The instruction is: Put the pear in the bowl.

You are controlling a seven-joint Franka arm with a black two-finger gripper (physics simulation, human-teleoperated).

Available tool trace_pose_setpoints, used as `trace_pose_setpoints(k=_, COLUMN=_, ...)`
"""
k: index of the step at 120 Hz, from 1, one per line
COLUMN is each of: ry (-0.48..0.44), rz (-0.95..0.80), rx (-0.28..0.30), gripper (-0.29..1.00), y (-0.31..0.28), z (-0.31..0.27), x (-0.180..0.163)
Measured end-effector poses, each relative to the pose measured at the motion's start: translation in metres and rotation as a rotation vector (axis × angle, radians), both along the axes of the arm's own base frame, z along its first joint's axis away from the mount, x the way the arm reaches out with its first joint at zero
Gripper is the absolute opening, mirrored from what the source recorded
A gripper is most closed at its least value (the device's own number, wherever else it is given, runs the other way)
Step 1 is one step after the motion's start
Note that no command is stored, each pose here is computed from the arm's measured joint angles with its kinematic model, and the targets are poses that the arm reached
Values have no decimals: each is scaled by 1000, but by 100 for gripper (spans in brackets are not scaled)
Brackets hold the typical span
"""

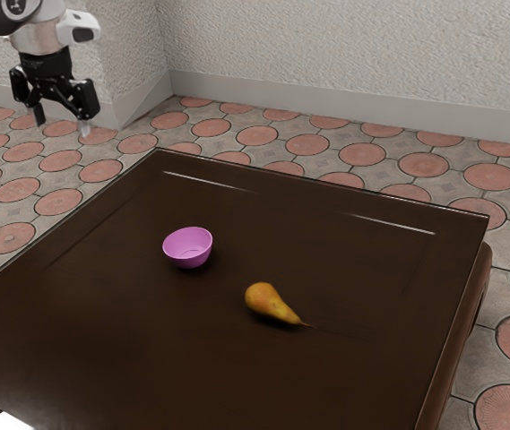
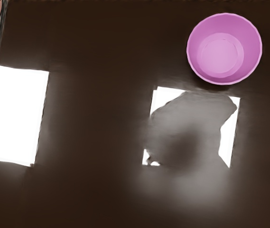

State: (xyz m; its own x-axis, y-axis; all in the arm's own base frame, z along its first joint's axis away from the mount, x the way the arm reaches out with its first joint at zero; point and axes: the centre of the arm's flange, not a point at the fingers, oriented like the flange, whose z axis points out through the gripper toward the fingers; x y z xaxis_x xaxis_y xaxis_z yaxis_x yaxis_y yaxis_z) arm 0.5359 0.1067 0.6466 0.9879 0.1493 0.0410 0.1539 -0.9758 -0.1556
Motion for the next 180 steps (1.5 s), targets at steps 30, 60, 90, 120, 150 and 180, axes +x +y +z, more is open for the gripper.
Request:
trace_pose_setpoints(k=30, ry=14, rz=-43, rx=-14, gripper=70, y=-20, z=-21, x=18)
trace_pose_setpoints(k=60, ry=111, rz=-388, rx=-115, gripper=70, y=-84, z=-156, x=99)
trace_pose_setpoints(k=90, ry=239, rz=-860, rx=-118, gripper=70, y=-180, z=-279, x=129)
trace_pose_setpoints(k=120, ry=269, rz=-1203, rx=-125, gripper=70, y=-250, z=-341, x=129)
trace_pose_setpoints(k=150, ry=249, rz=-1418, rx=-111, gripper=70, y=-281, z=-368, x=129)
trace_pose_setpoints(k=180, ry=228, rz=-1547, rx=-103, gripper=70, y=-287, z=-380, x=129)
